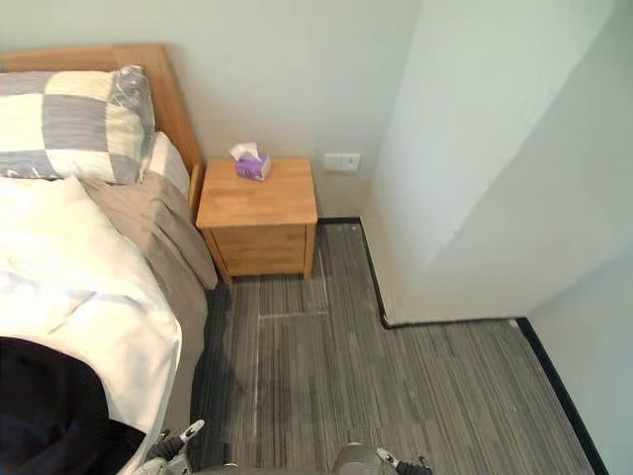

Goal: Tidy the bed and pick cloth on bed and put in laundry

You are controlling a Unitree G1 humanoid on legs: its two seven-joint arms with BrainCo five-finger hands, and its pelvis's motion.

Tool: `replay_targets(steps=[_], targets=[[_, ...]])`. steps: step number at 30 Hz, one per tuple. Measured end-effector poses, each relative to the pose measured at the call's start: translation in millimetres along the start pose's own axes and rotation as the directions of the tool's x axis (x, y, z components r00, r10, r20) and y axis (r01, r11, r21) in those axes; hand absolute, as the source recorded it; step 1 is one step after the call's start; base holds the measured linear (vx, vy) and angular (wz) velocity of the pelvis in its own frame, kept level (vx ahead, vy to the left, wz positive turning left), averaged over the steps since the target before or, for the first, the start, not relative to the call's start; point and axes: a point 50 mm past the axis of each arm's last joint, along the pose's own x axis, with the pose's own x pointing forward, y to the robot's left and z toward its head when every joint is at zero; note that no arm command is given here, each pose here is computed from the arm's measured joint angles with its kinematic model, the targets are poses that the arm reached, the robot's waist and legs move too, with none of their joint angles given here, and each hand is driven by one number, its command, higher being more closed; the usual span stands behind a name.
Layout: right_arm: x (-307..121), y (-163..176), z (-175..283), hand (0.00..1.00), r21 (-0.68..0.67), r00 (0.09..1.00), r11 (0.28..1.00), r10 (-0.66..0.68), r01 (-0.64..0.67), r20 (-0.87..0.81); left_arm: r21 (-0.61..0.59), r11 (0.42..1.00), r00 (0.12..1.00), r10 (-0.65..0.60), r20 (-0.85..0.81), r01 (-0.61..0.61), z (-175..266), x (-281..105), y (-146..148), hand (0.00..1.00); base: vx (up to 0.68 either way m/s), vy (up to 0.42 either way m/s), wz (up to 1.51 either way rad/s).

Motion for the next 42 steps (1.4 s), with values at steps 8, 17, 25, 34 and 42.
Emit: replay_targets(steps=[8, 17, 25, 34, 42], targets=[[-2, 3, 1, 0.00, -0.015, 0.999, 1.000, 0.013, -0.013, 0.029, -0.099, 0.995, 1.000, 0.010, 0.007, -0.009, -1, -1, -9, 0.00, 0.26, -0.310, 0.78], [-2, -9, -11, 0.00, -0.067, 1.000, 0.998, -0.007, 0.007, -0.008, -0.230, 0.972, 0.999, 0.050, -0.004, -0.050, -8, -4, -4, 0.00, 0.21, -0.199, 0.55], [3, -10, 1, 0.00, -0.095, 1.000, 0.995, -0.006, 0.005, -0.007, -0.126, 0.992, 1.000, 0.000, 0.022, 0.003, -2, -3, -10, 0.00, 0.25, 0.083, 0.38], [3, 19, 13, 0.00, -0.109, 0.997, 0.992, 0.072, -0.070, 0.020, -0.052, 0.998, 0.999, 0.044, -0.030, -0.045, -18, -6, 20, 0.00, 0.13, 0.037, 0.49], [1, 13, 2, 0.00, -0.129, 0.998, 0.990, 0.066, -0.064, 0.010, 0.011, 0.998, 0.997, 0.057, -0.058, -0.057, -21, -6, 31, 0.00, 0.19, -0.015, 1.26]])
